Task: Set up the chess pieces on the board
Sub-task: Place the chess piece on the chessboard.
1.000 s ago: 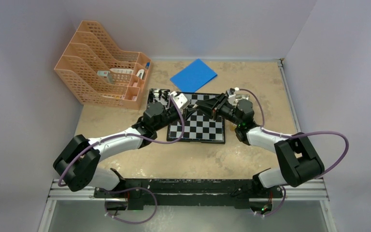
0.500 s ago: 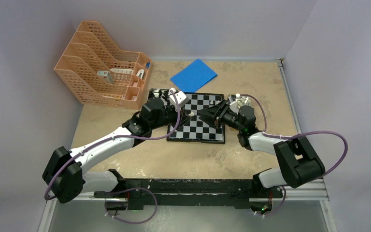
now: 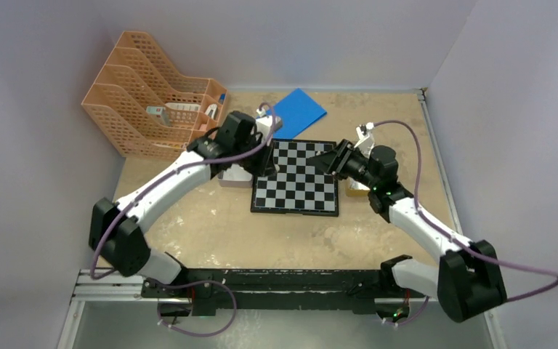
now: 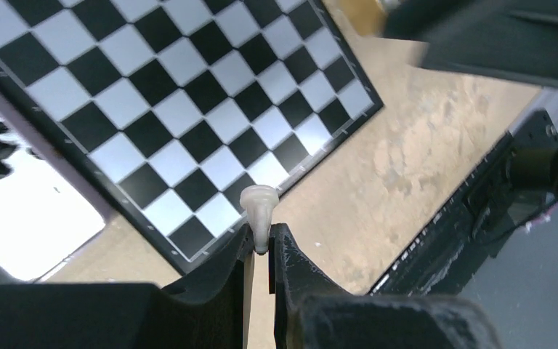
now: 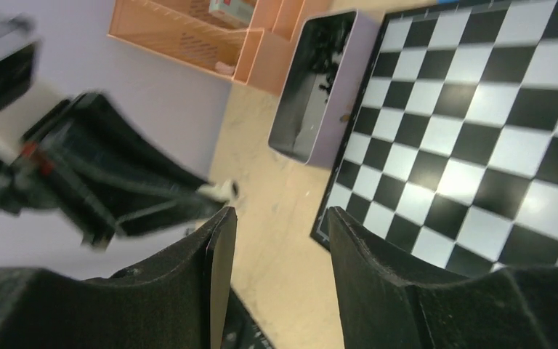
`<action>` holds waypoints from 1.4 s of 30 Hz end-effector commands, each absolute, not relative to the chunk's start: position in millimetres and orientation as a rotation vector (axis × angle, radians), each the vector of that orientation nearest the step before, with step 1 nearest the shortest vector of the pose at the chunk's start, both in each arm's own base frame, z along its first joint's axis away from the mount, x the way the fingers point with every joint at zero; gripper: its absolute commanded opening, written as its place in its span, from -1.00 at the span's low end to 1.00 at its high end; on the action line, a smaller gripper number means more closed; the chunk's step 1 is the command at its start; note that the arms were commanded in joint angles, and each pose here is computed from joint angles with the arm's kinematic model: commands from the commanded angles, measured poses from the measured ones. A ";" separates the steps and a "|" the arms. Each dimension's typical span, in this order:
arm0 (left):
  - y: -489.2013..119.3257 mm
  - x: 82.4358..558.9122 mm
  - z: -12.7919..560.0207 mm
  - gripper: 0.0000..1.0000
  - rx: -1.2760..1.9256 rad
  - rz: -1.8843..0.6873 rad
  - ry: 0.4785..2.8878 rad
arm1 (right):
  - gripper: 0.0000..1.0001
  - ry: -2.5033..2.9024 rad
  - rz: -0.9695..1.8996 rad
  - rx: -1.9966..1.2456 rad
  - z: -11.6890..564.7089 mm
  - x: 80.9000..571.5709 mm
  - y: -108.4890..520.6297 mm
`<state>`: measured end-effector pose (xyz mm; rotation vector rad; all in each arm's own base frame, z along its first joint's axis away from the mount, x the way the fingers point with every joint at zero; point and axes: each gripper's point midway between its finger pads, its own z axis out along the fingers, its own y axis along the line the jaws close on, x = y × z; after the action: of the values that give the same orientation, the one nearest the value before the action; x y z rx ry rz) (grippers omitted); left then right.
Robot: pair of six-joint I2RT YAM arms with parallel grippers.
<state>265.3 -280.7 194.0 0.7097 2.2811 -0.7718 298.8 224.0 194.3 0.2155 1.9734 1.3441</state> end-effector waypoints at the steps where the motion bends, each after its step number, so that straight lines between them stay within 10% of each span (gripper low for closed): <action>1: -269.4 291.4 187.9 -1.00 0.671 -0.771 2.431 | 0.06 1.905 1.033 0.092 219.7 312.4 195.9; 21: -298.1 422.1 87.0 -1.00 0.669 -0.484 2.647 | 0.89 1.829 0.804 0.076 252.2 309.7 162.3; 42: -285.3 421.1 74.9 -0.68 0.682 -0.440 2.679 | 0.96 1.855 0.817 0.077 240.8 311.7 165.9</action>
<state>414.3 -285.2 50.2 0.6727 2.7430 -0.4340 308.5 164.4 214.4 0.1003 1.9305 0.8012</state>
